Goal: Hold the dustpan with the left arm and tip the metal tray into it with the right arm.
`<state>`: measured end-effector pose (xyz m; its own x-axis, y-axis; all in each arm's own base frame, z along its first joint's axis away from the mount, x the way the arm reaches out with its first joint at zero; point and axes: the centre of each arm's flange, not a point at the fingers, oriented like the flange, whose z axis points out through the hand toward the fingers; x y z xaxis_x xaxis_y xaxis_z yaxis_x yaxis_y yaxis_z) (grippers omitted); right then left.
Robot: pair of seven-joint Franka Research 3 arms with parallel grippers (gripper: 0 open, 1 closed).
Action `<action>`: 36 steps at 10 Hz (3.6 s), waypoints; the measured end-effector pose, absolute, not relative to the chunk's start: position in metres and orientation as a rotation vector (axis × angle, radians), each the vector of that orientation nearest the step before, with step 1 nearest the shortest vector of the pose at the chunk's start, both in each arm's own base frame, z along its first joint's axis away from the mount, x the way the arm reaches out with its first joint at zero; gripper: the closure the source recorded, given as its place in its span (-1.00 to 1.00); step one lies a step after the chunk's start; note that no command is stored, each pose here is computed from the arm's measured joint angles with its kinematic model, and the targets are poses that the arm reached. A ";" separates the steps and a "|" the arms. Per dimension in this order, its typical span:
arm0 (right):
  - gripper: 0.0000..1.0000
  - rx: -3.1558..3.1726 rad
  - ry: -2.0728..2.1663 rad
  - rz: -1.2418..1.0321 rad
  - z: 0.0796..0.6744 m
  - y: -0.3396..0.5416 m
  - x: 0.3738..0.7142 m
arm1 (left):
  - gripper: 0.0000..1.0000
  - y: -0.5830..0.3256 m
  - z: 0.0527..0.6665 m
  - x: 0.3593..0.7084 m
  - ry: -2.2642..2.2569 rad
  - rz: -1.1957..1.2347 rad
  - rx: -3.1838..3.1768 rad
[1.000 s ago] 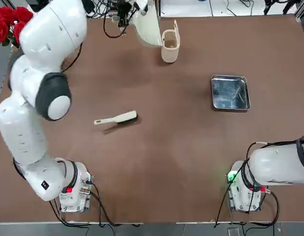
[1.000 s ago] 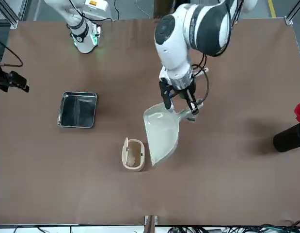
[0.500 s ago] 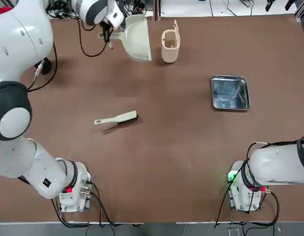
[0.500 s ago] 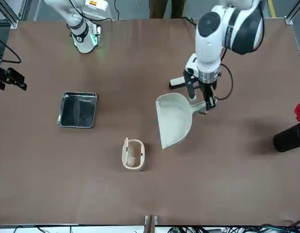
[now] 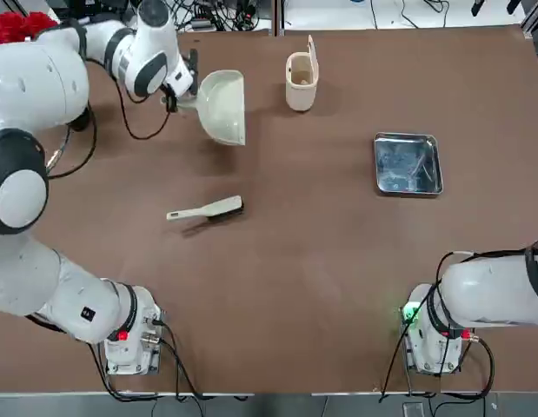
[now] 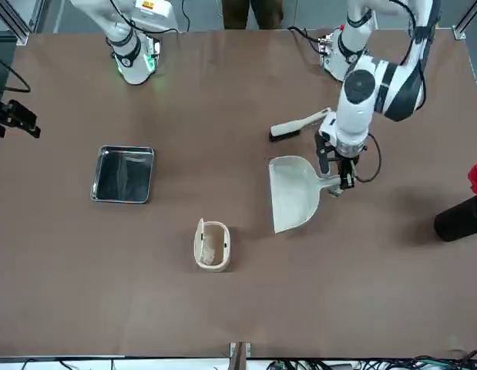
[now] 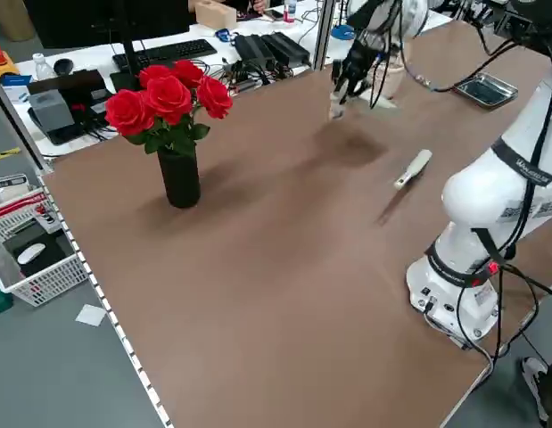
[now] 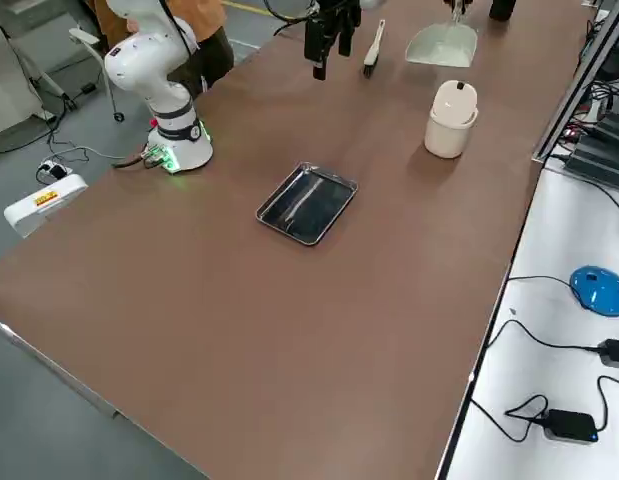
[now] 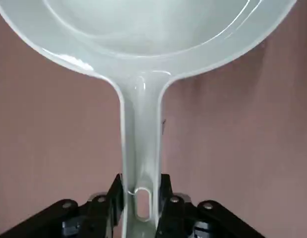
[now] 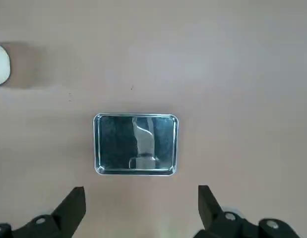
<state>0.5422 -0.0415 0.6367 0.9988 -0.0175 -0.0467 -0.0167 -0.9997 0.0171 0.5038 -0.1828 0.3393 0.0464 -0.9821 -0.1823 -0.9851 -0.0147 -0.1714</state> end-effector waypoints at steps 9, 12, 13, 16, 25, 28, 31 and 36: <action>-1.00 3.134 -0.033 -0.085 0.638 -0.040 0.540 | 0.35 -0.199 0.249 0.472 2.096 0.115 -2.082; -1.00 3.144 -0.032 -0.083 0.638 -0.039 0.540 | 0.35 -0.199 0.246 0.472 2.078 0.116 -2.101; -1.00 3.144 -0.032 -0.081 0.638 -0.039 0.540 | 0.35 -0.199 0.247 0.473 2.072 0.112 -2.105; -1.00 3.143 -0.032 -0.073 0.639 -0.039 0.541 | 0.15 -0.197 0.248 0.471 1.996 0.157 -2.172; -1.00 3.143 -0.034 -0.058 0.640 -0.039 0.542 | -0.98 -0.169 0.374 0.478 1.399 -0.047 -2.517; -1.00 3.143 -0.033 -0.059 0.639 -0.039 0.542 | -0.98 -0.123 0.435 0.490 0.917 -0.014 -2.781; -1.00 3.143 -0.036 -0.071 0.637 -0.040 0.541 | -0.99 -0.082 0.556 0.508 0.499 0.037 -3.039; -1.00 3.144 -0.048 -0.075 0.637 -0.044 0.541 | -0.99 -0.054 0.688 0.536 0.174 0.001 -3.131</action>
